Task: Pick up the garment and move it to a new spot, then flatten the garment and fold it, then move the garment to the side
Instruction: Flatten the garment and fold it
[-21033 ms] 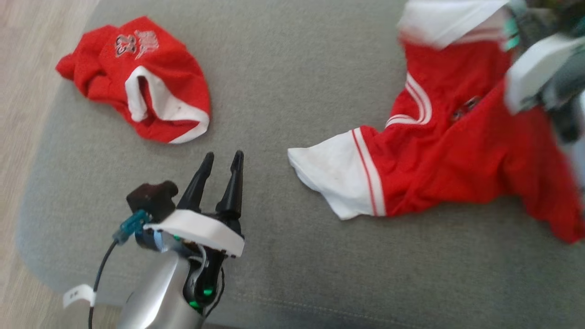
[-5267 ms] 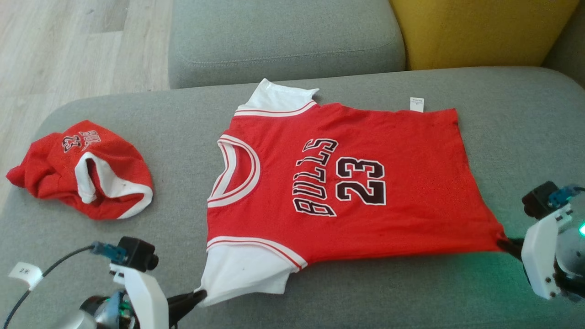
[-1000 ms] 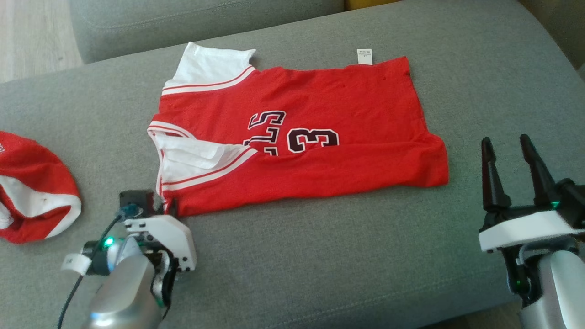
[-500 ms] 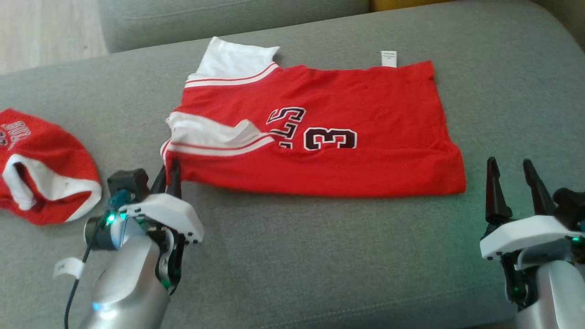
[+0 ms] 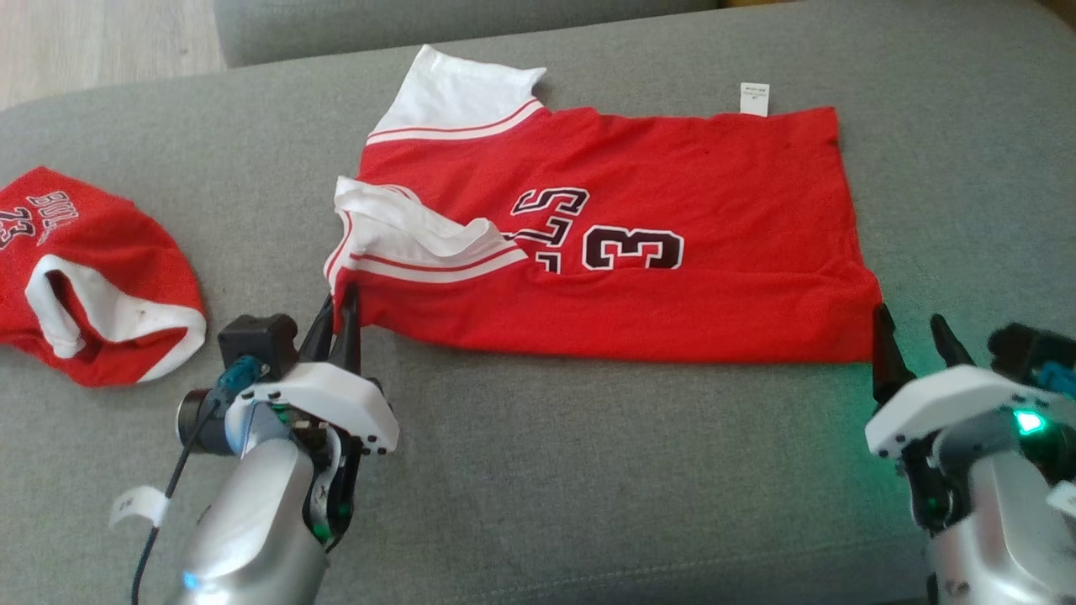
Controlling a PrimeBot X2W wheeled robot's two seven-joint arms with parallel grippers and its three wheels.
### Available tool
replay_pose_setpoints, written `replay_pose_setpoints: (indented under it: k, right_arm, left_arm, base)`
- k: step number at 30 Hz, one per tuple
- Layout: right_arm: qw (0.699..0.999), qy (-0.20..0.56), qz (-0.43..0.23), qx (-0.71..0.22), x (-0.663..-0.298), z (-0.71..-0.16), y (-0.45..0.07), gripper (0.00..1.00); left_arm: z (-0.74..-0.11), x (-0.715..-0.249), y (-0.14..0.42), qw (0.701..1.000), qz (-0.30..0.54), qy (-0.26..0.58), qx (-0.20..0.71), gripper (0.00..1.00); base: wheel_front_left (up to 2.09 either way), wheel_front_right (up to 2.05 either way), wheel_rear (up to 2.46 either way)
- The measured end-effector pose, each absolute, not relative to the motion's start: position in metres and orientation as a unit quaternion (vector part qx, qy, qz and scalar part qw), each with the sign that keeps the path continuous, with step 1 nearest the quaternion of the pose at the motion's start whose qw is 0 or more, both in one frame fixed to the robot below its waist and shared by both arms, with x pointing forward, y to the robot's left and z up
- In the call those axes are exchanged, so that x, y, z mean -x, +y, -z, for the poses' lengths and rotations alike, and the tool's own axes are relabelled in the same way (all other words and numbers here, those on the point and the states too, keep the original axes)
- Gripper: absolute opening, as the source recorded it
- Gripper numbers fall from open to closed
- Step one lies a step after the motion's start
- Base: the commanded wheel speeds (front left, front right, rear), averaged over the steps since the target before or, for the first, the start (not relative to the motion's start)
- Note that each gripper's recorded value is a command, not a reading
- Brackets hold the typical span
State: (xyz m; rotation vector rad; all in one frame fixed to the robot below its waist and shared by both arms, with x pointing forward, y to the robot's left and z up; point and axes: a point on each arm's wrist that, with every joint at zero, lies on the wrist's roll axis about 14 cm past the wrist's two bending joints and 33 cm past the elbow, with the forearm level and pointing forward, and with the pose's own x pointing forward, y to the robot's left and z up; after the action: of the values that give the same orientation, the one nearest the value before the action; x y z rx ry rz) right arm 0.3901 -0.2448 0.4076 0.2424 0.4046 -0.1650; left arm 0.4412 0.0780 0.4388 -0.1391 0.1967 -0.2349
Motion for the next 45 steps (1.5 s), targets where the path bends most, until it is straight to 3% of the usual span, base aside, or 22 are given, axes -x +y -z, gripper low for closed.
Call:
replay_pose_setpoints:
  k: [11, 12, 13, 32, 45]
  right_arm:
    - [0.957, 0.27, 0.05, -0.097, -0.41, -0.378, -0.224, 1.0]
    - [0.956, 0.273, 0.046, -0.096, -0.411, -0.376, -0.221, 0.96]
    - [0.956, 0.275, 0.042, -0.096, -0.411, -0.375, -0.218, 0.02]
    - [0.967, 0.252, 0.023, -0.021, -0.414, -0.41, -0.251, 0.0]
    - [0.943, 0.333, 0.0, 0.008, -0.364, -0.405, -0.267, 0.0]
  left_arm:
    - [-0.431, -0.444, 0.079, 0.984, 0.117, 0.108, 0.075, 0.0]
    - [-0.43, -0.444, 0.08, 0.984, 0.116, 0.109, 0.075, 0.0]
    - [-0.428, -0.444, 0.081, 0.984, 0.115, 0.112, 0.074, 0.0]
    - [-0.431, -0.424, 0.09, 0.984, 0.119, 0.122, 0.049, 0.0]
    - [-0.419, -0.363, 0.092, 0.971, 0.149, 0.182, 0.033, 0.0]
  base:
    - [0.0, 0.0, 0.0]
    - [0.0, 0.0, 0.0]
    - [0.0, 0.0, 0.0]
    - [0.0, 0.0, 0.0]
    - [0.0, 0.0, 0.0]
